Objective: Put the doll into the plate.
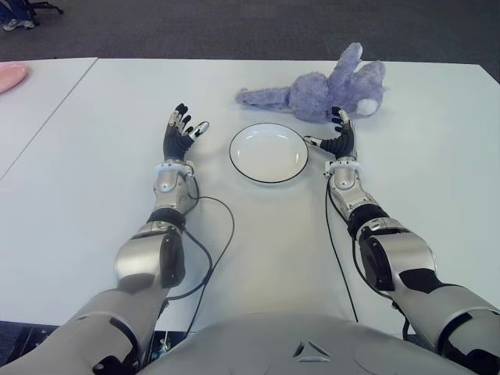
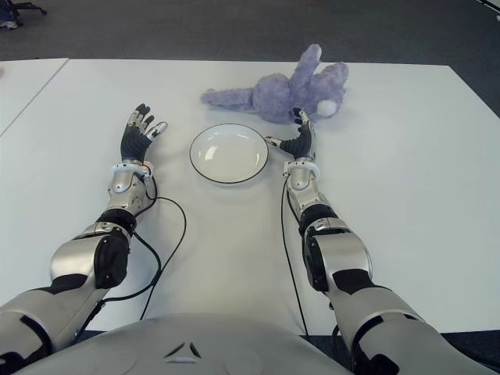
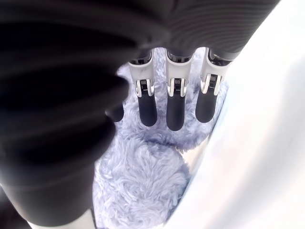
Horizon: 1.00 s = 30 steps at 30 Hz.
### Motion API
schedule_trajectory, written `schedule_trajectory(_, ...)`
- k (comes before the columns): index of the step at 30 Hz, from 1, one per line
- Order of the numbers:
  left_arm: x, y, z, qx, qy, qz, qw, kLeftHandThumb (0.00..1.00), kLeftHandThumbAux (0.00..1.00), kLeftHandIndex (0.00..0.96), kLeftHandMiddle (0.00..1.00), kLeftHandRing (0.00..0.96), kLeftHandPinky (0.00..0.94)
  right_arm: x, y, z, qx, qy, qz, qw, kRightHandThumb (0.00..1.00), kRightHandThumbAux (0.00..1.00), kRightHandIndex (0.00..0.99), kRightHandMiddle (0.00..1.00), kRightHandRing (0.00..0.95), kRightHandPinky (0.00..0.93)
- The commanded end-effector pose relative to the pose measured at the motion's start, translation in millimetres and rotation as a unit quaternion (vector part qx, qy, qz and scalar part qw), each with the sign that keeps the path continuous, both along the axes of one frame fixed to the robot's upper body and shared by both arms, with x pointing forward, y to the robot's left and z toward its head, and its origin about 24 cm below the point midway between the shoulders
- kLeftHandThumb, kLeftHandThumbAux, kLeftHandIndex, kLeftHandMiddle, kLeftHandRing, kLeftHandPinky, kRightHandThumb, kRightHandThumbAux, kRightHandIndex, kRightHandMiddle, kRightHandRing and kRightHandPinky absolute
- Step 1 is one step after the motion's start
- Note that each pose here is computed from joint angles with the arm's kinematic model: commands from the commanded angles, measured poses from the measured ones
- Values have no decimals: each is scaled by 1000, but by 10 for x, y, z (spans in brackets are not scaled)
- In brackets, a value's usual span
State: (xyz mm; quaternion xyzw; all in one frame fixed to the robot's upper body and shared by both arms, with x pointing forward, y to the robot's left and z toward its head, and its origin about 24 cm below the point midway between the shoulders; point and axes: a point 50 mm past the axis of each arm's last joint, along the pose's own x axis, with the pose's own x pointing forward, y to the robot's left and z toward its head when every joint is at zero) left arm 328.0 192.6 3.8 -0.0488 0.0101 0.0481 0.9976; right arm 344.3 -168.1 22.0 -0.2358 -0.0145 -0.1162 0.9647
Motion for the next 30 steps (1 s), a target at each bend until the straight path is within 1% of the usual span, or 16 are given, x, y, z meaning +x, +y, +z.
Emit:
schedule_trajectory(1, -735, -151, -918, -48, 225, 5, 973, 0, 728, 11, 38, 33, 60, -882, -61, -1071, 11, 239, -35, 970, 0, 897, 143, 160, 167, 195)
schedule_trajectory(4, -734, -153, -917, -46, 225, 4, 973, 0, 724, 11, 37, 33, 60, -878, -65, -1068, 16, 238, -36, 970, 0, 894, 141, 156, 165, 192)
schedule_trajectory(8, -732, -151, -916, -46, 225, 3, 973, 0, 718, 10, 37, 33, 59, -876, -67, -1065, 24, 236, -41, 971, 0, 877, 146, 162, 182, 227)
schedule_trajectory(18, -732, -146, -915, -48, 224, 3, 973, 0, 724, 10, 37, 32, 58, -789, 0, -970, 31, 197, -35, 979, 0, 842, 152, 169, 197, 248)
schedule_trajectory(23, -728, -142, -912, -47, 224, 5, 973, 0, 730, 11, 34, 31, 55, -489, 66, -674, 38, 126, -22, 991, 0, 832, 155, 168, 200, 255)
schedule_trajectory(25, -728, -139, -912, -46, 225, 5, 973, 0, 731, 11, 35, 31, 56, -435, 77, -607, 38, 108, -20, 993, 0, 830, 158, 173, 202, 251)
schedule_trajectory(27, -729, -137, -913, -44, 226, 5, 973, 0, 732, 12, 35, 31, 57, -338, 93, -470, 48, 69, -15, 996, 0, 830, 162, 177, 203, 248)
schedule_trajectory(30, -730, -137, -916, -42, 228, 5, 973, 0, 736, 12, 38, 32, 59, -247, 117, -310, 61, 20, -7, 998, 0, 835, 171, 193, 206, 237)
